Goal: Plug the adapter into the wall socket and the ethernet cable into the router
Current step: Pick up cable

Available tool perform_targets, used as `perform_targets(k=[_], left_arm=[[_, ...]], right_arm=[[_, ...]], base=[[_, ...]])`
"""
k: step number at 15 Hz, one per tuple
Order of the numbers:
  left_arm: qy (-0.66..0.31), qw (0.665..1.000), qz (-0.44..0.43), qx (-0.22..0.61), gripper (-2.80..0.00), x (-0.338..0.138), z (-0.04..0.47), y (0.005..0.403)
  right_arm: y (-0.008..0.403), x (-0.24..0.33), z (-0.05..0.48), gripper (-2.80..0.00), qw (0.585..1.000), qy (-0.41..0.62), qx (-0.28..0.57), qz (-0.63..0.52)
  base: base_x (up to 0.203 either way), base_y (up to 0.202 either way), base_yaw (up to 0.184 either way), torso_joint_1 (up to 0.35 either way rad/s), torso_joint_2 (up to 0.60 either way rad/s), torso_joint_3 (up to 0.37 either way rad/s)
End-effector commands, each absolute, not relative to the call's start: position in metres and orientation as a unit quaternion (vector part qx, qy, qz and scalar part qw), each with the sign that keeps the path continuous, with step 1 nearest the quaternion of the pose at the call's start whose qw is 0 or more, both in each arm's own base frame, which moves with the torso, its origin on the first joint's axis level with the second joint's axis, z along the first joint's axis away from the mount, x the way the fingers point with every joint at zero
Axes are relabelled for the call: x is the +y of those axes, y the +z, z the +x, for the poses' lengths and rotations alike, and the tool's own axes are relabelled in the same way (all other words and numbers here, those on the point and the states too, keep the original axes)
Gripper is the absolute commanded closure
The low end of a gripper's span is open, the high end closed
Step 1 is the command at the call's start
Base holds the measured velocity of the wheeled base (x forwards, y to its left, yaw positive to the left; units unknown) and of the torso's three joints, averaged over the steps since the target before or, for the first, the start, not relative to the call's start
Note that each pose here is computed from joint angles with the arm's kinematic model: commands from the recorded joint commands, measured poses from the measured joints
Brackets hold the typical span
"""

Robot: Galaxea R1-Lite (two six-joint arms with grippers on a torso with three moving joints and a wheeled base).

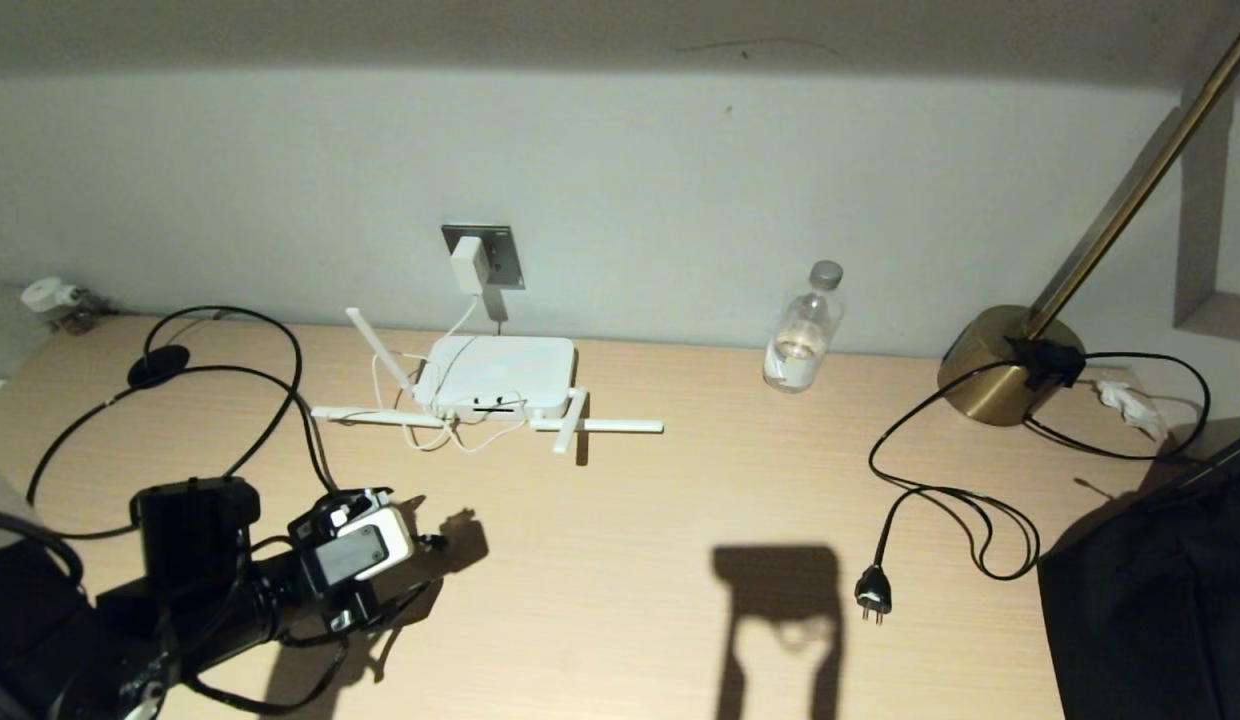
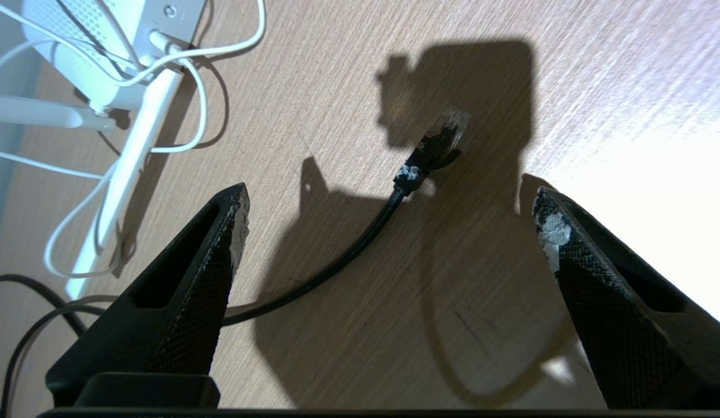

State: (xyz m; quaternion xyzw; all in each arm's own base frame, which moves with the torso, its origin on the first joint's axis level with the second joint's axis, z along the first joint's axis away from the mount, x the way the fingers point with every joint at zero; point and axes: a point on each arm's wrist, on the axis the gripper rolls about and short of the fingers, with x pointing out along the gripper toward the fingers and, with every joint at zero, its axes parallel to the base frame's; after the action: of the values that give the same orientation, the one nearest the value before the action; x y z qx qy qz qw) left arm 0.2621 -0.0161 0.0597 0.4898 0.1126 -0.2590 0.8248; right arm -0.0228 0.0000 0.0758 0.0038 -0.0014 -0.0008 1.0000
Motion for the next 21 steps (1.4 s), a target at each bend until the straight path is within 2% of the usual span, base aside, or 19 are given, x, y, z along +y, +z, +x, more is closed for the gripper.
perform_targets(k=[1, 21], left_arm=[[-0.263, 0.822, 0.490, 0.117, -2.80, -0.016, 0.268, 0.053], [-0.250, 0.827, 0.490, 0.120, -2.80, -0.009, 0.310, 0.035]], right_arm=[[0.076, 0.000, -0.023, 0.00, 1.000, -0.001, -0.001, 0.004], [0.076, 0.000, -0.023, 0.00, 1.000, -0.001, -0.001, 0.004]], base=[[0.000, 0.000, 0.000, 0.000, 0.00, 0.000], [0.000, 0.000, 0.000, 0.000, 0.00, 0.000]])
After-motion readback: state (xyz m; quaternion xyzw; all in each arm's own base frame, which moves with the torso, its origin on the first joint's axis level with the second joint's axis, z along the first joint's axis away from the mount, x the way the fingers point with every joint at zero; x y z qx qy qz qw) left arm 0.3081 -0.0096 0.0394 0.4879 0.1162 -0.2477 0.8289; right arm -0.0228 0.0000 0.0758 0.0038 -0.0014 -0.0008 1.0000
